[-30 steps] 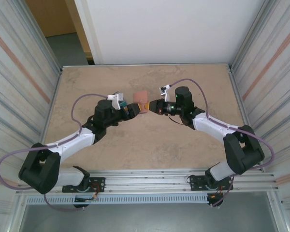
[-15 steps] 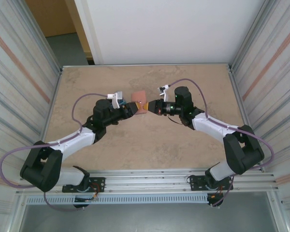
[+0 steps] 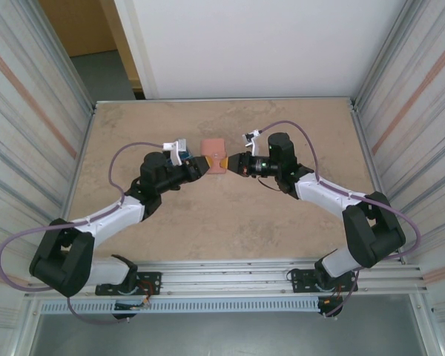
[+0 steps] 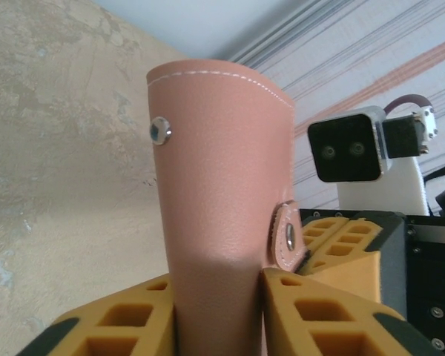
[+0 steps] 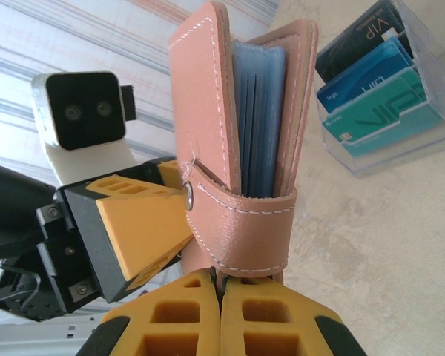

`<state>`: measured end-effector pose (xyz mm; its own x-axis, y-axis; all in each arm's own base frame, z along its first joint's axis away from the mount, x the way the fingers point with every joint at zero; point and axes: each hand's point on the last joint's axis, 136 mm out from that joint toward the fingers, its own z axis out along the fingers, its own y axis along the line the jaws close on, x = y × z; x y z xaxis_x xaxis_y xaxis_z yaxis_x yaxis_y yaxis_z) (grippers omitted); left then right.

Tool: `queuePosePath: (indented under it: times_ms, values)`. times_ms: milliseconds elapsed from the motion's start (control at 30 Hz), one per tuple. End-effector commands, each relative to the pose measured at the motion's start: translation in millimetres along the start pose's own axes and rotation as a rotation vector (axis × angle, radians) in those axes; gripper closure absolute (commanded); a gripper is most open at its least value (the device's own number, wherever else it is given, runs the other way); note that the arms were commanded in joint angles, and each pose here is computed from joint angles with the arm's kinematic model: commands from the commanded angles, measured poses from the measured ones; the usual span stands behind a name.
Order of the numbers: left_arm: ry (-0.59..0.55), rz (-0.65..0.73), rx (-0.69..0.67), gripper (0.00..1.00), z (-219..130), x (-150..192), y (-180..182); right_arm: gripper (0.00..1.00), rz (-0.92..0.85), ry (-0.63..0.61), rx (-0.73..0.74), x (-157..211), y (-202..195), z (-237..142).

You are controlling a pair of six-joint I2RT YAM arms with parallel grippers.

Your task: Take the credit cards out of the card holder

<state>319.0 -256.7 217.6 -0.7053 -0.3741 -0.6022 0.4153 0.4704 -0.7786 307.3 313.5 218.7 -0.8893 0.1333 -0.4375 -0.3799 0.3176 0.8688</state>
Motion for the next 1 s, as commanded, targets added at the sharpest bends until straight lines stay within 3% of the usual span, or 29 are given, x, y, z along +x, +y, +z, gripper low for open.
queuePosePath:
  times_ms: [0, 300, 400, 667, 967]
  values:
    - [0.028, 0.082, 0.115, 0.75, -5, 2, -30, 1.0, -0.071, 0.008, -0.005, -3, 16, 4]
    - [0.037, 0.162, 0.106, 0.91, -13, -2, -41, 0.58, -0.126, -0.01, 0.126, -5, 13, -10]
    - [0.034, 0.179, 0.107, 0.92, -16, -4, -44, 0.5, -0.136, -0.046, 0.203, -8, 7, -19]
    - [0.049, 0.244, 0.06, 0.92, -12, 5, -38, 0.51, -0.182, -0.115, 0.413, -9, 9, -35]
    - [0.04, 0.325, -0.016, 0.92, -1, 13, -36, 0.62, -0.165, -0.13, 0.591, 3, 11, -31]
